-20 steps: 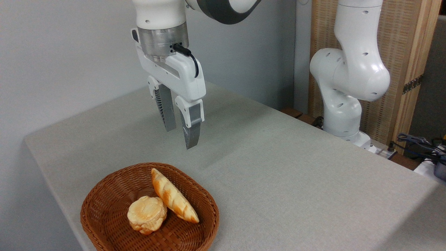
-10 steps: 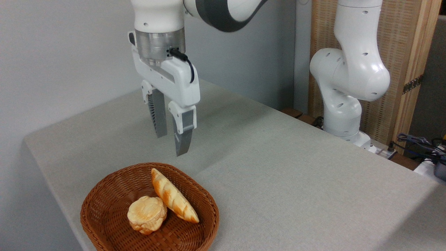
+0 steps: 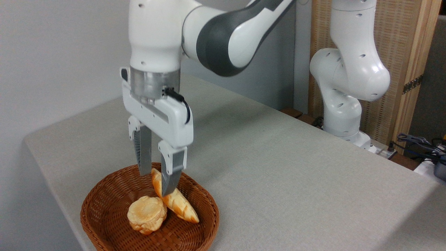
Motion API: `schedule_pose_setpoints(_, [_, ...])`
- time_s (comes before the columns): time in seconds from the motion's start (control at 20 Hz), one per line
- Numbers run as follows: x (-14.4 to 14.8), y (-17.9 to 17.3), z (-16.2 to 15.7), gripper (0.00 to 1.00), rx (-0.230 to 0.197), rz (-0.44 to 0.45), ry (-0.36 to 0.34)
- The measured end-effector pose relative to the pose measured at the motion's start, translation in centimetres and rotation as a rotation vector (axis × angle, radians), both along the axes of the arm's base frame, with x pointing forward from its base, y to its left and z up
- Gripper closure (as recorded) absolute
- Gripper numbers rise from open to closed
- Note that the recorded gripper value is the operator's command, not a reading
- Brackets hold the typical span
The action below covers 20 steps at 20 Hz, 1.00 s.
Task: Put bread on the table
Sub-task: 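Lower the open gripper into the basket around the round golden bun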
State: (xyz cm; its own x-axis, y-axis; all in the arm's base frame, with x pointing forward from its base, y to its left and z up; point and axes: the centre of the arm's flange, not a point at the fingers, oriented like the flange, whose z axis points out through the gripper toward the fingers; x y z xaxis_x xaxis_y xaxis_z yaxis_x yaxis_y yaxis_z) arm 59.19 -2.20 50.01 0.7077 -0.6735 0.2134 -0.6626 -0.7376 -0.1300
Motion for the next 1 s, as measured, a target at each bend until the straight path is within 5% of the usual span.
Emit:
schedule_pose_setpoints(0.3, [2.5,0.7,-3.7,0.0,0.005,0.062,-0.06])
schedule_pose_setpoints(1.0, [3.7,-0.8,-7.6,0.0,-0.003,0.06,-0.035])
